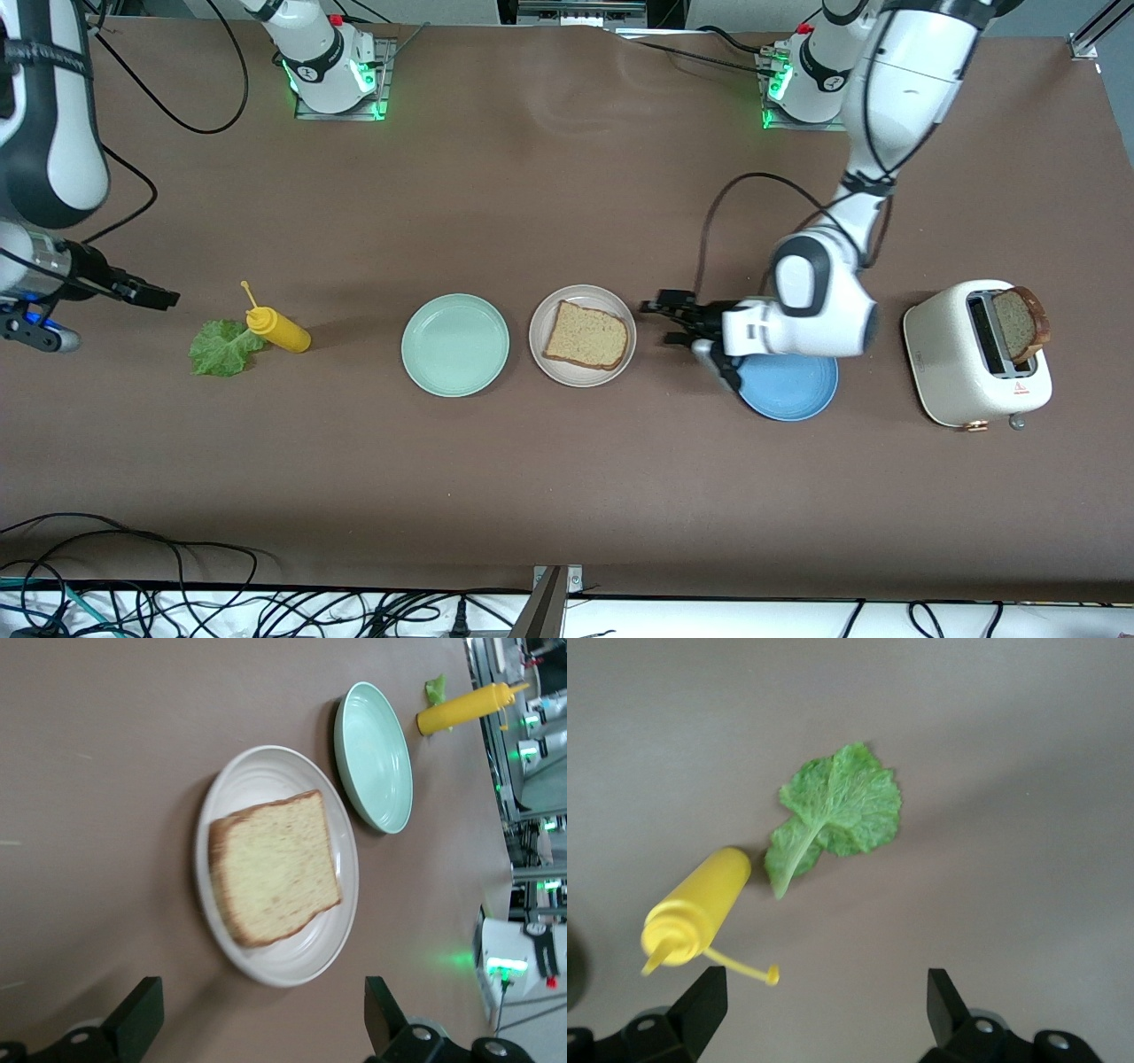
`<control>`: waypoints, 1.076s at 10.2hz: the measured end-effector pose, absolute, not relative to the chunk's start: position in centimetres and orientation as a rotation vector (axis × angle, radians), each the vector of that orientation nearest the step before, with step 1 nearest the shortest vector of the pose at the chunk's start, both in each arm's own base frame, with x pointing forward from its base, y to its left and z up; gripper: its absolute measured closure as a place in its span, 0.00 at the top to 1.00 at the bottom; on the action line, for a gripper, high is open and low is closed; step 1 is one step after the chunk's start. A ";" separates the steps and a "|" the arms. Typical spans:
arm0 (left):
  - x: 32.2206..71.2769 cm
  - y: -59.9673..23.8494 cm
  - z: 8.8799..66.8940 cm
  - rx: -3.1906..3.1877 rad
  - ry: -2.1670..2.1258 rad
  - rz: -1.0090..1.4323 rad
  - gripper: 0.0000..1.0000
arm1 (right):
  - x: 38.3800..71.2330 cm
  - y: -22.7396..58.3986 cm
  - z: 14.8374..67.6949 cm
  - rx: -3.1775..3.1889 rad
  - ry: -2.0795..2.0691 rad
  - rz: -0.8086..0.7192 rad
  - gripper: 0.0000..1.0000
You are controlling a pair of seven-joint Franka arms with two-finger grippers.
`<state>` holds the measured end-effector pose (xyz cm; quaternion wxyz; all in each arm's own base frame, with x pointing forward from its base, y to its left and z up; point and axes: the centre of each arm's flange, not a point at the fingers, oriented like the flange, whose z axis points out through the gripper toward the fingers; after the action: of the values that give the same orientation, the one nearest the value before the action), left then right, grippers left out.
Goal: Make sandwich on beige plate with both arms
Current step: 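Release the bread with the left gripper while the right gripper reaches the lettuce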
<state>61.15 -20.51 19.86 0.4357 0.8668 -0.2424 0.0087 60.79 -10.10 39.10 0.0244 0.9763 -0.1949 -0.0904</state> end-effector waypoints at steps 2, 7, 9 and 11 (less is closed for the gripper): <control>62.3 -16.6 21.0 2.126 -0.691 0.128 1.00 | 60.7 -10.7 35.1 3.015 -0.613 -0.263 1.00; 61.9 -10.9 30.3 2.437 -0.798 0.001 1.00 | 61.2 -12.4 27.7 3.007 -0.585 -0.263 1.00; 60.1 -13.3 39.4 2.756 -0.804 -0.050 1.00 | 61.5 -12.5 25.3 3.005 -0.576 -0.252 1.00; 55.9 -15.6 46.8 2.988 -0.822 -0.010 1.00 | 61.3 -12.7 23.6 3.023 -0.631 -0.277 1.00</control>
<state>55.91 -15.65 46.79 0.0214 0.9640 -0.2651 -0.0033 61.35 -12.71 23.56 0.0207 0.9748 -0.2036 -0.0892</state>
